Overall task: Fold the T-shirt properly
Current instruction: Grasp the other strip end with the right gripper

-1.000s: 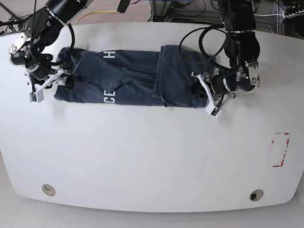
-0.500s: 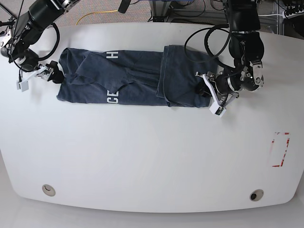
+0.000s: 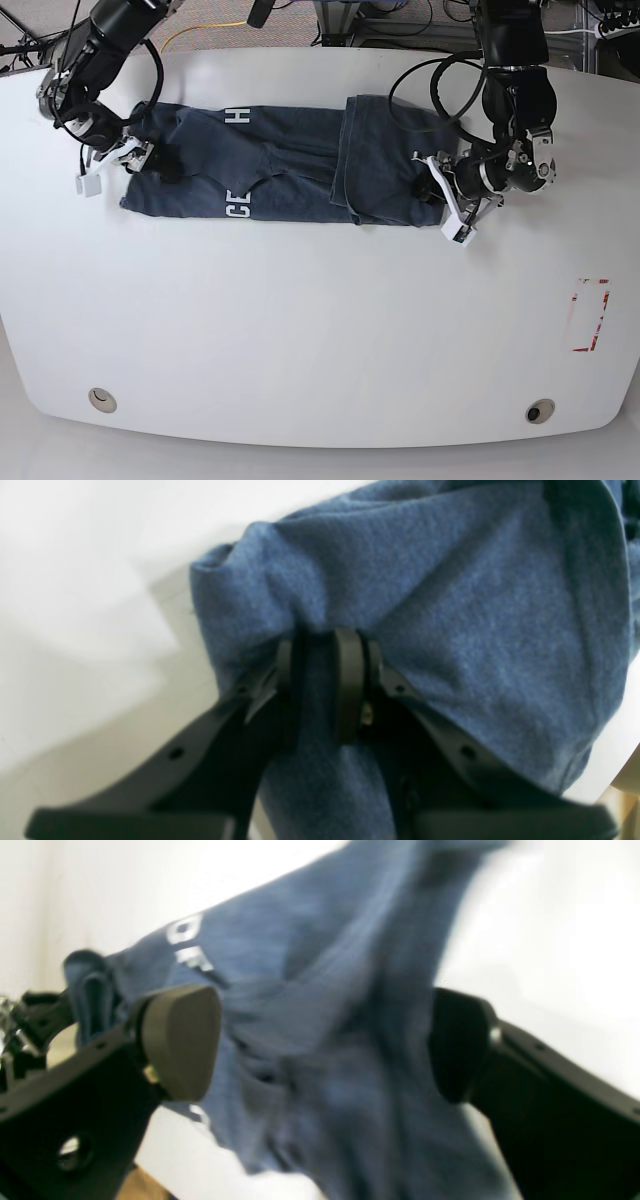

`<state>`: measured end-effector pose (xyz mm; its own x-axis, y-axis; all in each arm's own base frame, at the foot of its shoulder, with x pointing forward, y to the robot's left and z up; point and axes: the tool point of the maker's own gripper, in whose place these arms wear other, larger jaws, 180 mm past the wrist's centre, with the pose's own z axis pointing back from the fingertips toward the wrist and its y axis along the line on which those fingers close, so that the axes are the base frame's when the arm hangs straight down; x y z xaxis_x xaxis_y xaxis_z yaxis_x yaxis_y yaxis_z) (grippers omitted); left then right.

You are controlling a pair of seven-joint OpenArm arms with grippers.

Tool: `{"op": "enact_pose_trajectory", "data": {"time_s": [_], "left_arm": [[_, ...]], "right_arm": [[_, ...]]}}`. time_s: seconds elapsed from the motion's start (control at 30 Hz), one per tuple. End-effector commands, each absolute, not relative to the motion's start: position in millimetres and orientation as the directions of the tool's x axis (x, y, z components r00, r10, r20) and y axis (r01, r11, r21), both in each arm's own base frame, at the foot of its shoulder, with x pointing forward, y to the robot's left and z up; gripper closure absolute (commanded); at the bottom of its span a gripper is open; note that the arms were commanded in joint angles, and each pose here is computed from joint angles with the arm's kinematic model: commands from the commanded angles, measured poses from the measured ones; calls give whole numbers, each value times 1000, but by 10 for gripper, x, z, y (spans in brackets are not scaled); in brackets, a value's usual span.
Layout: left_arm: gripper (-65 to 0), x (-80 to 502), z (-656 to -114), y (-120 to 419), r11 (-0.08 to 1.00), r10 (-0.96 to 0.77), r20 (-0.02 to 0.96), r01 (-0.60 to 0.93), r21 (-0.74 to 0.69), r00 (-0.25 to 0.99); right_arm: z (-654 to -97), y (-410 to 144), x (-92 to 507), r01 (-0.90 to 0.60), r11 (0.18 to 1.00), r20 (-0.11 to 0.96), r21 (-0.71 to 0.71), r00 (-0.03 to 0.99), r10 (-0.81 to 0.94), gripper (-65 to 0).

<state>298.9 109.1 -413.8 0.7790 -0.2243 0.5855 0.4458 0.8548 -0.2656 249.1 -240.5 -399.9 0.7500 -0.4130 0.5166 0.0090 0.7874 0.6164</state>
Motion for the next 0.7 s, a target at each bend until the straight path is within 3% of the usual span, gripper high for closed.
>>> {"op": "enact_pose_trajectory", "data": {"time_s": [0.0,0.17,0.27,0.4,0.43,0.53,0.67], "left_arm": [[-92,2928,-4223,1244,874,-274,527,437,-212,804],[-92,2912,-4237,1247,874,-275,523,436,-213,807],[-92,2912,-4236,1244,874,-274,524,436,-215,807],[-92,2918,-4234,1255,875,-276,523,436,-210,806],[-92,2918,-4234,1255,875,-276,523,436,-210,806],[-93,2913,-4237,1253,874,-279,521,438,-210,807],[-93,2913,-4239,1210,870,-282,520,443,-214,806]], "right_arm": [[-4031,-2301,2423,2,802,500,597,781,-375,-620],[-3999,-2100,2474,-47,803,513,594,791,-333,-618],[-3991,-2074,2485,-56,803,516,593,792,-326,-560],[-3962,-2106,2525,-60,808,533,586,780,-329,-282],[-3955,-2119,2540,-59,809,539,585,773,-334,-185],[-3917,-2222,2557,-63,825,555,562,768,-319,-13],[-3825,-2259,2596,-93,841,583,532,761,-285,0]]}}
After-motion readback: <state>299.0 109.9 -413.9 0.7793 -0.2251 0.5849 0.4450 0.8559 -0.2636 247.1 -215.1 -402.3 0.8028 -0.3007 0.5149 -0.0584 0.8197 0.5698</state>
